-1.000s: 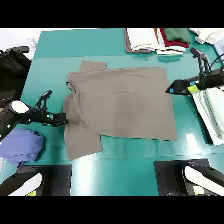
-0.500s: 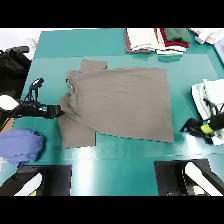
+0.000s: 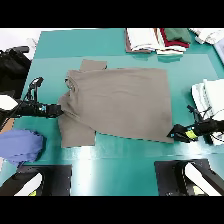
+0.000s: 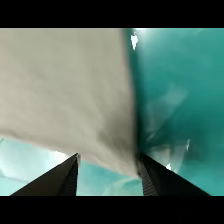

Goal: Fold the shirts.

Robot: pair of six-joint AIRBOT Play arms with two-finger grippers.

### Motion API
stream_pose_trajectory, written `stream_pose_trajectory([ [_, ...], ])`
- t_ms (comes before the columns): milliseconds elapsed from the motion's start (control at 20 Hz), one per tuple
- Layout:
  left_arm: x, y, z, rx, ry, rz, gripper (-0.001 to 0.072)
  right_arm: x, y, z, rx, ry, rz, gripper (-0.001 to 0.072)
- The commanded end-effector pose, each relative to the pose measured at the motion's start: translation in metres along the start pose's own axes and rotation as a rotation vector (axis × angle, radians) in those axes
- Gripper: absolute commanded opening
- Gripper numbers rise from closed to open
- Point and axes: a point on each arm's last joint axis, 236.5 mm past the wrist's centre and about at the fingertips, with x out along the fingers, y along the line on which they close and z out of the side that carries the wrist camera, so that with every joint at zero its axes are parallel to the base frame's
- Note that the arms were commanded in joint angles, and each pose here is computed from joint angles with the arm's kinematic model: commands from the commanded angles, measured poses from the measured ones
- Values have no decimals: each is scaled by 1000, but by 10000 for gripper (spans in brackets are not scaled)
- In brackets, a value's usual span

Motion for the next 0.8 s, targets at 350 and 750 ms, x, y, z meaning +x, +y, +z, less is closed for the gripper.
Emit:
stream_pose_trajectory([
  [350,-15,-7,15,30,-46,1,22,15,41,-18,-203,82,-22,17],
  [750,-292,-113,126,309,-779,61,22,-233,178,60,-574,-723,10,16],
])
